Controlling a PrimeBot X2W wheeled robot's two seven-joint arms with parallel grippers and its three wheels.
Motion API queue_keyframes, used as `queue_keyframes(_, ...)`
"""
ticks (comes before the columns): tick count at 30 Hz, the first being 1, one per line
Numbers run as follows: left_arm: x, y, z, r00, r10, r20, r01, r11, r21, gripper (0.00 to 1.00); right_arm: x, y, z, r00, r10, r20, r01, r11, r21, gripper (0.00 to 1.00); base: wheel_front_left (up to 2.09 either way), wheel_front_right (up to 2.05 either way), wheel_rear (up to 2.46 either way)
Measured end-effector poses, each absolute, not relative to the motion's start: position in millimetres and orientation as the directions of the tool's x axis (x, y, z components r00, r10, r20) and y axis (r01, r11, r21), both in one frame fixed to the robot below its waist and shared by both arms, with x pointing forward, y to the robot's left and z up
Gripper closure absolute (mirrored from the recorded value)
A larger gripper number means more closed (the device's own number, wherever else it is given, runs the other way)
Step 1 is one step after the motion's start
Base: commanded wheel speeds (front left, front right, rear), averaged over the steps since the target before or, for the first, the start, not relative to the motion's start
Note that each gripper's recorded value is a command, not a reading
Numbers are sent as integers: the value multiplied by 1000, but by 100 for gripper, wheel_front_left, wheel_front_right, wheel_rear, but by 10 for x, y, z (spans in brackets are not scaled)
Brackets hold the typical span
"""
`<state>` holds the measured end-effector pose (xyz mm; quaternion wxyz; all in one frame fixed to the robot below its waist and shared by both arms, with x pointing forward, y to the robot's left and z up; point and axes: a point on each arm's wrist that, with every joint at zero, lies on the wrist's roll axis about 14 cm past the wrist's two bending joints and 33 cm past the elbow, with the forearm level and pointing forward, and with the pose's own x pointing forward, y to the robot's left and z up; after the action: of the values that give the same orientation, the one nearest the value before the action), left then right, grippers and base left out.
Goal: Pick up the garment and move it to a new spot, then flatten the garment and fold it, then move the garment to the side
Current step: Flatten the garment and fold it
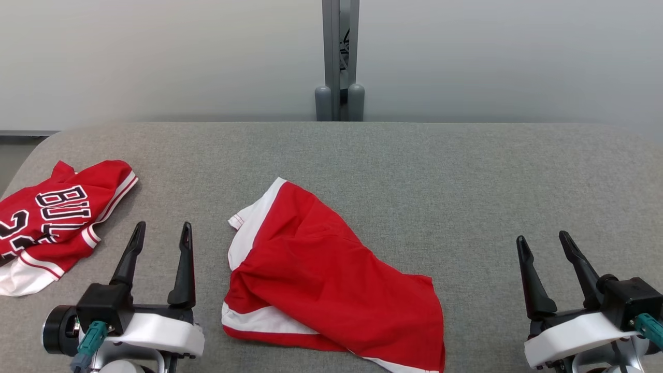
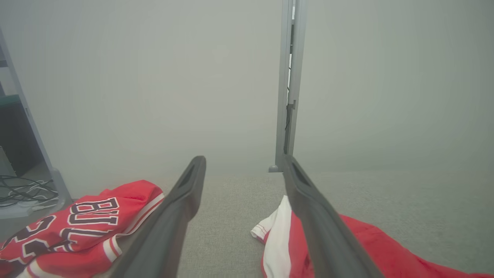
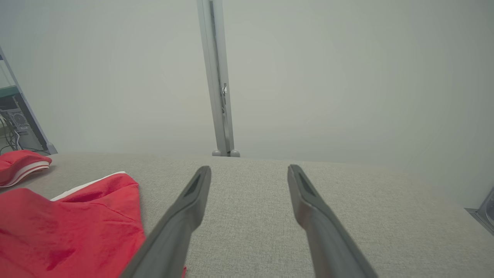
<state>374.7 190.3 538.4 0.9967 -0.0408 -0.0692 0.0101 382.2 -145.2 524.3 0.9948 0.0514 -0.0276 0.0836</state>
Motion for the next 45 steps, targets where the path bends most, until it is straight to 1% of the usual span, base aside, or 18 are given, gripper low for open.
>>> queue_keyframes(7,3669,1955,5208,996,24,90,-21,999,-29,0,3755,-1461,5216,986,161,52,-166,981,98,0,0,0,0)
queue_keyframes(24,3631,2005,5198,996,37,85,-36,999,-24,0,3751,-1430,5226,984,171,51,-175,979,101,0,0,0,0)
queue_keyframes(26,3633,1991,5166,998,28,65,-26,999,-25,0,3753,-1429,5226,984,171,51,-176,979,101,0,0,0,0)
queue_keyframes(29,3634,1919,5032,1000,-22,-12,21,999,-26,0,3760,-1428,5217,984,172,49,-176,979,102,0,0,0,0)
queue_keyframes(32,3617,1817,4800,985,-93,-145,85,995,-61,0,3773,-1417,5191,984,175,41,-178,979,103,0,0,0,0)
queue_keyframes(34,3584,1742,4627,959,-148,-241,132,988,-81,0,3788,-1412,5165,984,176,32,-179,979,102,0,0,0,0)
queue_keyframes(38,3457,1594,4279,865,-256,-433,230,967,-111,0,3813,-1418,5100,985,175,13,-175,979,102,0,0,0,0)
queue_keyframes(41,3394,1532,4132,807,-302,-507,267,953,-142,0,3838,-1436,5053,986,169,0,-168,980,104,0,0,0,0)
queue_keyframes(43,3383,1498,4075,782,-323,-532,281,946,-161,2,3859,-1446,5023,986,166,-7,-165,981,106,0,0,0,0)
queue_keyframes(45,3396,1457,4043,769,-340,-541,295,940,-171,9,3886,-1442,5001,986,167,-12,-165,980,108,0,0,0,0)
